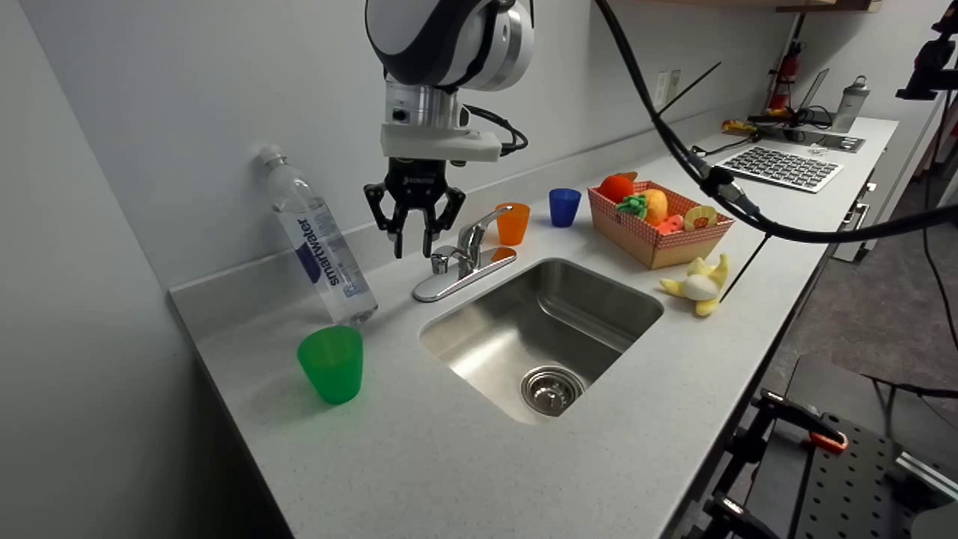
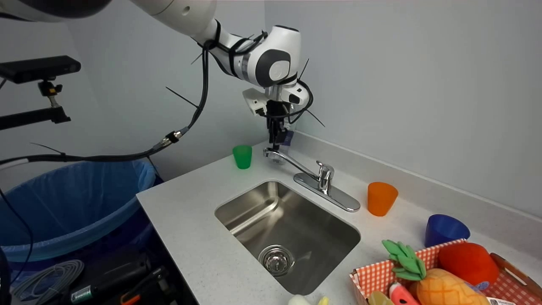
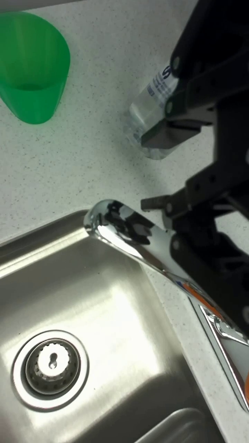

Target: Push the faucet of the sink to the right.

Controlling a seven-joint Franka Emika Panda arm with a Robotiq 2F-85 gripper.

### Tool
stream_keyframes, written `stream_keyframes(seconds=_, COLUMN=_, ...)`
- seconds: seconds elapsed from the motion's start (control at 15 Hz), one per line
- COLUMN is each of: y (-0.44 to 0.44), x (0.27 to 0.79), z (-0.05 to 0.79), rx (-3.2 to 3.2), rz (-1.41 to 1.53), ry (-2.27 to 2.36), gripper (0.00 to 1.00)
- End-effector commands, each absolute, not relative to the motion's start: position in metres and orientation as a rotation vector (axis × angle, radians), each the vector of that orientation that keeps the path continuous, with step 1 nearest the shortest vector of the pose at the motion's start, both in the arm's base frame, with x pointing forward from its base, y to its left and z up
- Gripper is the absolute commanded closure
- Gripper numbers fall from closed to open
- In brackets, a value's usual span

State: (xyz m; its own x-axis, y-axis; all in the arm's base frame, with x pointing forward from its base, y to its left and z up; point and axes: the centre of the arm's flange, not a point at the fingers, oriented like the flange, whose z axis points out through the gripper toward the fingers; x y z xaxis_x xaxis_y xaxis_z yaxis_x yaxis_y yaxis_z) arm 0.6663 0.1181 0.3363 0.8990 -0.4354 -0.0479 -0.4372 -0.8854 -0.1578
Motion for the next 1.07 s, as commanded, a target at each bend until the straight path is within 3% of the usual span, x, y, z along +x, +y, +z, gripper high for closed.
stream_keyframes(seconds=0.0, y=0.114, x=0.661, z=0.346, rx=-2.915, rz=0.103, ry=0.666, gripper=0.88)
stream_keyframes(seconds=0.13, y=0.108, x=0.654, z=0.341, rx=-2.930, rz=0.159, ry=0.664, gripper=1.00)
stream_keyframes(seconds=1.0, y=0.061, x=0.623, z=0.344, rx=-3.036, rz=0.315, ry=0.598, gripper=1.00)
